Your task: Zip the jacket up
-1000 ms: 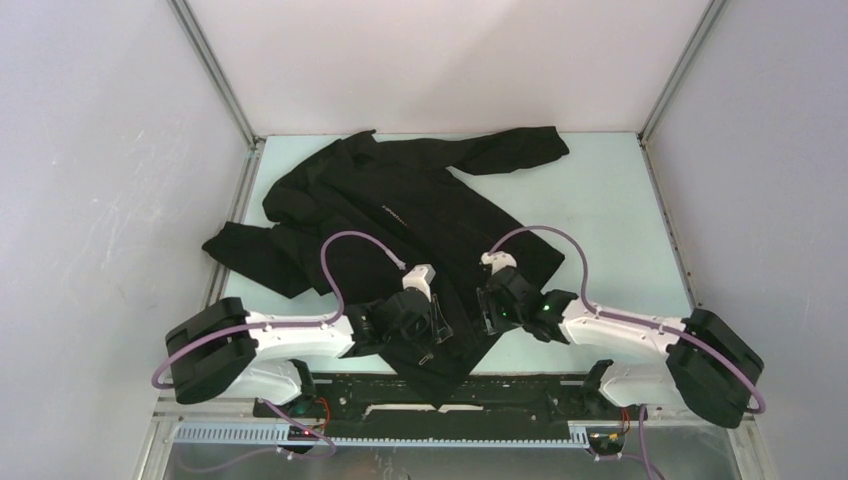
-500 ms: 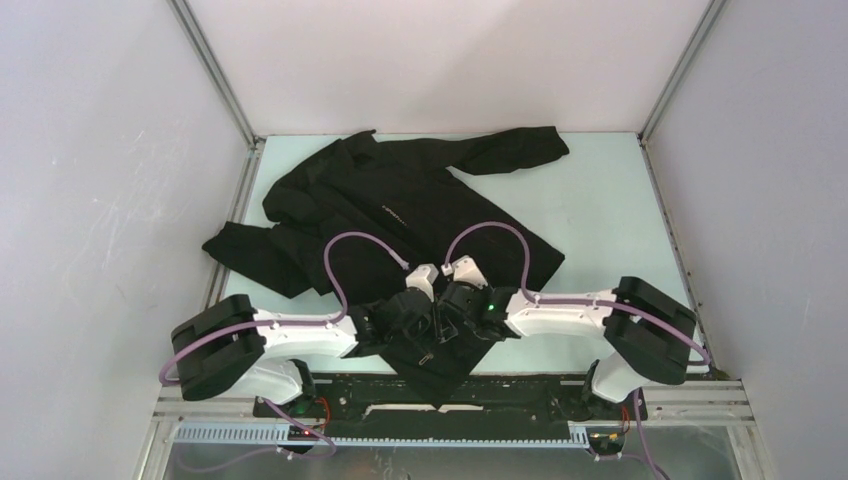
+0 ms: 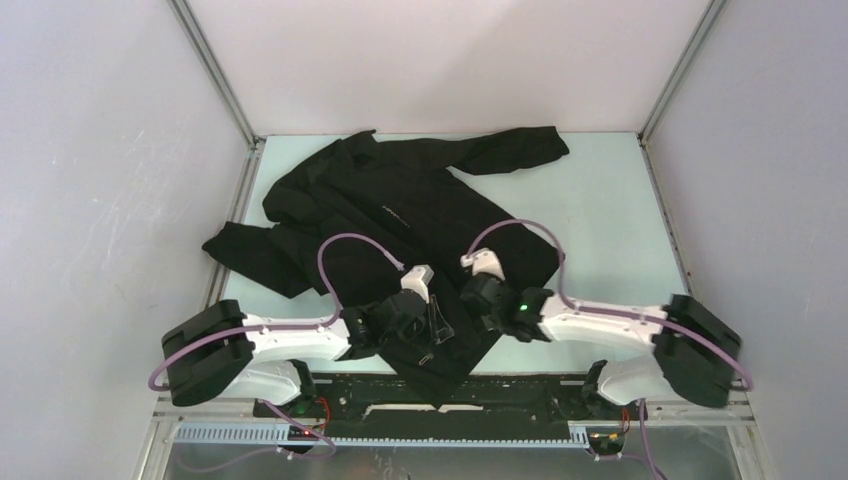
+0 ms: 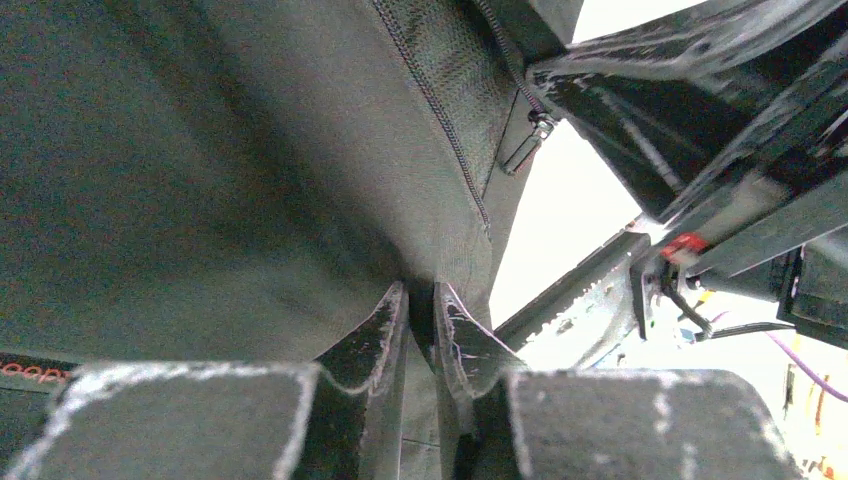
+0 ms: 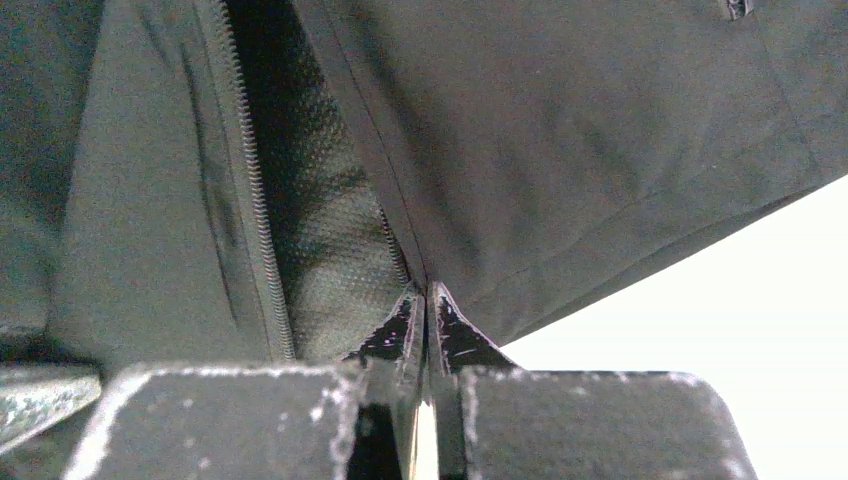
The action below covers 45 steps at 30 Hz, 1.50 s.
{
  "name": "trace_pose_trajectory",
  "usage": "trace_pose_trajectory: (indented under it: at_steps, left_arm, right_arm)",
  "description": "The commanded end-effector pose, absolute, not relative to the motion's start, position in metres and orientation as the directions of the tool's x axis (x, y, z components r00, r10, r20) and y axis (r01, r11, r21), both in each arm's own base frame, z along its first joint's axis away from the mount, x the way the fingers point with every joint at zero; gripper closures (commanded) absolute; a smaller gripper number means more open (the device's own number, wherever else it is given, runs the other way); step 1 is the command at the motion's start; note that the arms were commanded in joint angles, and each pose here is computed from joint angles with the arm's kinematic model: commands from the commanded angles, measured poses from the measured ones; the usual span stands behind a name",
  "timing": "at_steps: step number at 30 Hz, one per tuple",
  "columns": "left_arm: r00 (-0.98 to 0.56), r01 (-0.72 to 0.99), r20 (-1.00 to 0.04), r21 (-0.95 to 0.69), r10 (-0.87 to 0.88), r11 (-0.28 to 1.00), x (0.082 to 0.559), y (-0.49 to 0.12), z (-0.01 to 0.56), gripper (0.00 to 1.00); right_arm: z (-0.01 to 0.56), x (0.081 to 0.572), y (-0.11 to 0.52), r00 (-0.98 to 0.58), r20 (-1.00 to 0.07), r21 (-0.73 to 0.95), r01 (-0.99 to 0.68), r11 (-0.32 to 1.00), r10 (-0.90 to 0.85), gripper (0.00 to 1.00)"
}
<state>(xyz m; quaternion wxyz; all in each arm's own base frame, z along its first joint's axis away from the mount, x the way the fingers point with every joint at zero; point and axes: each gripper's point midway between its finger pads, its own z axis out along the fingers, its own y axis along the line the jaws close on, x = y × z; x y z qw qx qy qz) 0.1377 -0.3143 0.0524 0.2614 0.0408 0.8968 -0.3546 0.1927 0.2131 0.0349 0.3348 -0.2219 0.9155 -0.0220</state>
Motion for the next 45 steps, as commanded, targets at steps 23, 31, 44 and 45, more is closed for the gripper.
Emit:
trace_pose_trajectory:
  at_steps: [23,31,44,45]
  left_arm:
    - [-0.801,0.359,-0.57,-0.702,-0.184,0.615,0.145,-0.335,0.144,0.58]
    - [-0.795,0.423,-0.581,-0.737,-0.174,0.526,0.15,-0.369,0.177,0.65]
    - [-0.846,0.335,-0.464,-0.846,-0.262,0.415,0.172,-0.407,0.161,0.82]
    - [-0.847,0.318,-0.452,-0.852,-0.28,0.415,0.175,-0.406,0.158,0.83]
  right_arm:
    - [0.096,0.18,0.221,-0.749,-0.661,0.627,-0.53,0.571,0.032,1.0]
    - [0.106,0.177,0.22,-0.753,-0.657,0.635,-0.526,0.566,0.037,1.0]
    - [0.111,0.178,0.218,-0.761,-0.647,0.647,-0.51,0.566,0.053,1.0]
    - [0.111,0.178,0.218,-0.761,-0.646,0.649,-0.511,0.564,0.053,1.0]
